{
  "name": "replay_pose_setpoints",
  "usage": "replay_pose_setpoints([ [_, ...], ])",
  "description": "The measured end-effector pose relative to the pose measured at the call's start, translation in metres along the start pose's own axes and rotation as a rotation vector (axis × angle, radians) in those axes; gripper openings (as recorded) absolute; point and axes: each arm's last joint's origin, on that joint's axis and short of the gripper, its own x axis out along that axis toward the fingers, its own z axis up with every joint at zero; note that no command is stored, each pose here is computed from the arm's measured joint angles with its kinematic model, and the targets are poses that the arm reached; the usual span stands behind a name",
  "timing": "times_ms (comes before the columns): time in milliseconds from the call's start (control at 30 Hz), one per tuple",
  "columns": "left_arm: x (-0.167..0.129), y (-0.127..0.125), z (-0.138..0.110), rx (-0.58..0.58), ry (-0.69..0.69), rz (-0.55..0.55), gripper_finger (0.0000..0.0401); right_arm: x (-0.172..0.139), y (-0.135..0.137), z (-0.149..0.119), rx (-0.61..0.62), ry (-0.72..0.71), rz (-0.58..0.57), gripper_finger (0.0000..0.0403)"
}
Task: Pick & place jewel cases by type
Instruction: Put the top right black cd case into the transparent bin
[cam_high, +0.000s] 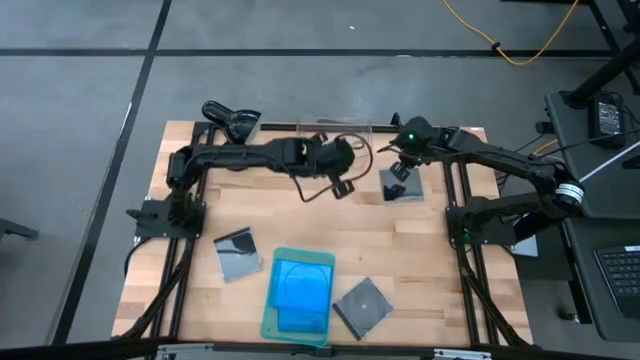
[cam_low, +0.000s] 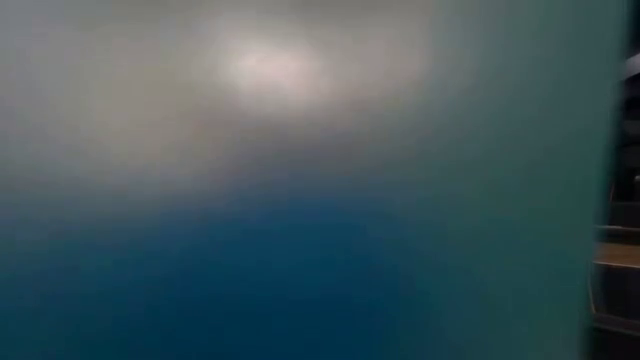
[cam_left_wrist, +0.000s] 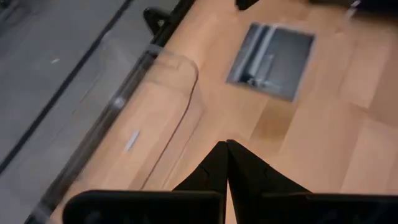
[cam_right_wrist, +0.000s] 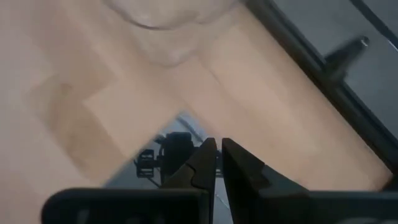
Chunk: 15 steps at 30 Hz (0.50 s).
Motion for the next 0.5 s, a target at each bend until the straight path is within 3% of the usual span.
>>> replay_pose_setpoints([
  [233, 0.006, 0.012, 0.014, 0.035, -0.078, -0.165, 0.0001, 0.036, -0.021, -0.032, 0.057, 0.058, -0.037, 0.0017],
  [500, 0.003, 0.010, 0.031, 0.028, -0.258, -0.195, 0.0001, 0.065, -0.026, -0.063, 0.011, 0.090, 0.012, 0.0008],
])
